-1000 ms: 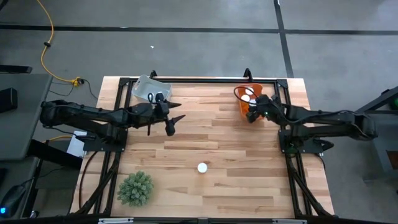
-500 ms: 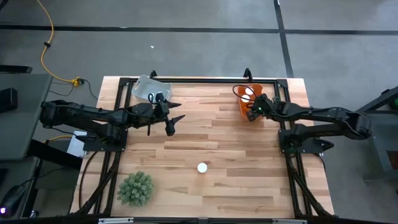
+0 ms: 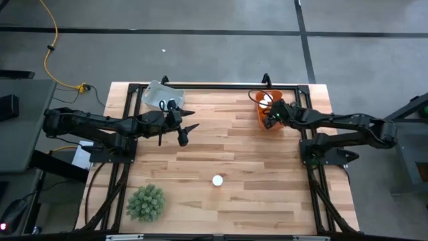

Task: Pick and place medicine bottles into bin by pill shape (circle, oval)
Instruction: Put the top orange capsule bottle into the orange bin, then put the orange capsule bottle into the orange bin

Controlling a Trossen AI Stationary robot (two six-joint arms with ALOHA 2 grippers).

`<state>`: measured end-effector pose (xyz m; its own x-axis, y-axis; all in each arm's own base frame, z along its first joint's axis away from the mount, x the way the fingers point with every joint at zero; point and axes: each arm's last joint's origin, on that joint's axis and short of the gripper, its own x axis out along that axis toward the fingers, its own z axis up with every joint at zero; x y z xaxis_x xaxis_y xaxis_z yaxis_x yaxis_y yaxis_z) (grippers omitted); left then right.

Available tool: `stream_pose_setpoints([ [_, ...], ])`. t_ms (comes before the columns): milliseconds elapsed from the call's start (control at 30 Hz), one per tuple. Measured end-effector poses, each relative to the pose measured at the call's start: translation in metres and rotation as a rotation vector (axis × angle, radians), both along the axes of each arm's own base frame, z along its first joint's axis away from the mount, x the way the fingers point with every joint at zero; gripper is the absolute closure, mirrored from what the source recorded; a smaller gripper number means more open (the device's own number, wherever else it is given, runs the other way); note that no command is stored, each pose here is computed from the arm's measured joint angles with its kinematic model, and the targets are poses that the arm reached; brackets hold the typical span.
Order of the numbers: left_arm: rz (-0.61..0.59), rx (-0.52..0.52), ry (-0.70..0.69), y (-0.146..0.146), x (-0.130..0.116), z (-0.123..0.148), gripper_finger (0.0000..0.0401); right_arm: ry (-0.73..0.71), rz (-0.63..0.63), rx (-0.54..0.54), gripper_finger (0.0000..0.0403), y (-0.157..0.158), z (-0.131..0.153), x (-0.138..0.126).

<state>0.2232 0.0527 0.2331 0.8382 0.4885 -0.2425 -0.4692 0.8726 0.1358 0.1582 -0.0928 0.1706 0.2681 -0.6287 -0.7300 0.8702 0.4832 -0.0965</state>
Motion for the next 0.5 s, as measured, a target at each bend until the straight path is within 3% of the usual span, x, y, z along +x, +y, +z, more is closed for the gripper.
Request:
stream_pose_setpoints([
  [267,0.000,0.000,0.000,0.000,0.000,0.000,0.0156,-0.029,0.054,-0.039,0.0122,0.001,0.024,0.010],
  [500,0.022,0.003,0.000,0.000,0.000,0.000,0.0156,-0.230,0.337,-0.187,0.0121,0.021,0.051,0.035],
])
